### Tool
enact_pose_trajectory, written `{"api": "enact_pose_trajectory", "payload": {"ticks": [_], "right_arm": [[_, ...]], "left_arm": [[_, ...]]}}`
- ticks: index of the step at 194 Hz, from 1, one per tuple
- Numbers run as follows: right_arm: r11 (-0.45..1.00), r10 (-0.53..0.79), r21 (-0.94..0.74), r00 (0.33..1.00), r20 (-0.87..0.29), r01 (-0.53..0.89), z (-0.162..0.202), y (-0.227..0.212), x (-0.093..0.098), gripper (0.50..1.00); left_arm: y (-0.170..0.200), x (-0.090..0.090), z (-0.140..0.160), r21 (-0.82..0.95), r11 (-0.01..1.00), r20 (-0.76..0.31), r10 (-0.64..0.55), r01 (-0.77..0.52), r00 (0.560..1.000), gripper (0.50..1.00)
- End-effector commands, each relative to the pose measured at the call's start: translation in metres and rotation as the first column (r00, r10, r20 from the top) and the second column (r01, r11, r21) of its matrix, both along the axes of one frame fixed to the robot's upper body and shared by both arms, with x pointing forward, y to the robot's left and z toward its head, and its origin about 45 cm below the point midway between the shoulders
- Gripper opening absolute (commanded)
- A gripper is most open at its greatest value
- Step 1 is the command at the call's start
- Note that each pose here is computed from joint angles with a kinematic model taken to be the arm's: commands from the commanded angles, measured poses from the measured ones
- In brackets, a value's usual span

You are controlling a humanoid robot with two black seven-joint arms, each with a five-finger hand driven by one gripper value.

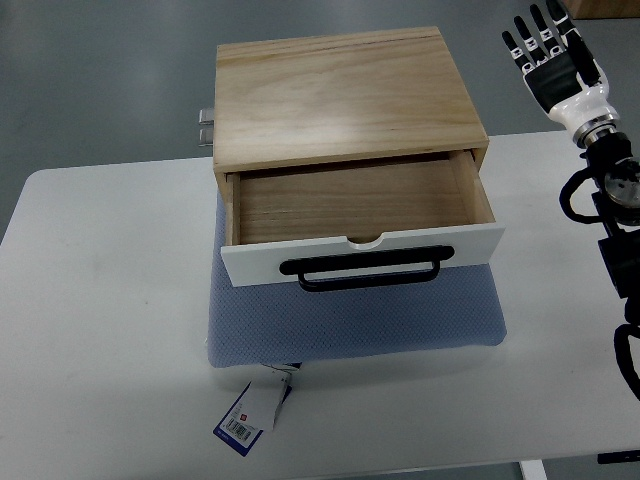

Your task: Open wood drawer with right hand

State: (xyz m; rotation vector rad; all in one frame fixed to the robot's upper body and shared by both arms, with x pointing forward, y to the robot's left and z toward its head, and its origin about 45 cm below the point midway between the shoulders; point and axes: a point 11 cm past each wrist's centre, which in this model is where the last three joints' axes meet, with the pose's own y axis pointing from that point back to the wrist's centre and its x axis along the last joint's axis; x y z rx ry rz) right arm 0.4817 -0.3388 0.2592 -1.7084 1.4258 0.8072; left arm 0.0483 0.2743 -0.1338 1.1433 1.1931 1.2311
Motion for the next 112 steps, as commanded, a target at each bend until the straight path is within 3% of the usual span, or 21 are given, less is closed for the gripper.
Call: {"api": "enact_pose_trajectory", "payload": {"ticks": [1, 112], "right_arm": [[1.0, 0.014, 0.014, 1.0, -0.011, -0.014, -0.013, 0.007, -0.005, 0.944], [1.0, -0.001, -0.001, 0.999, -0.042, 0.0, -0.031, 0.006, -0.01, 0.944]], "left_arm": [[0.0, 0.0, 0.0, -0.001, 1.0, 0.0, 0.0, 0.0, 1.0, 1.0], [0.0, 0.0, 0.0, -0.001, 1.0, 0.0, 0.0, 0.0, 1.0, 1.0]]}}
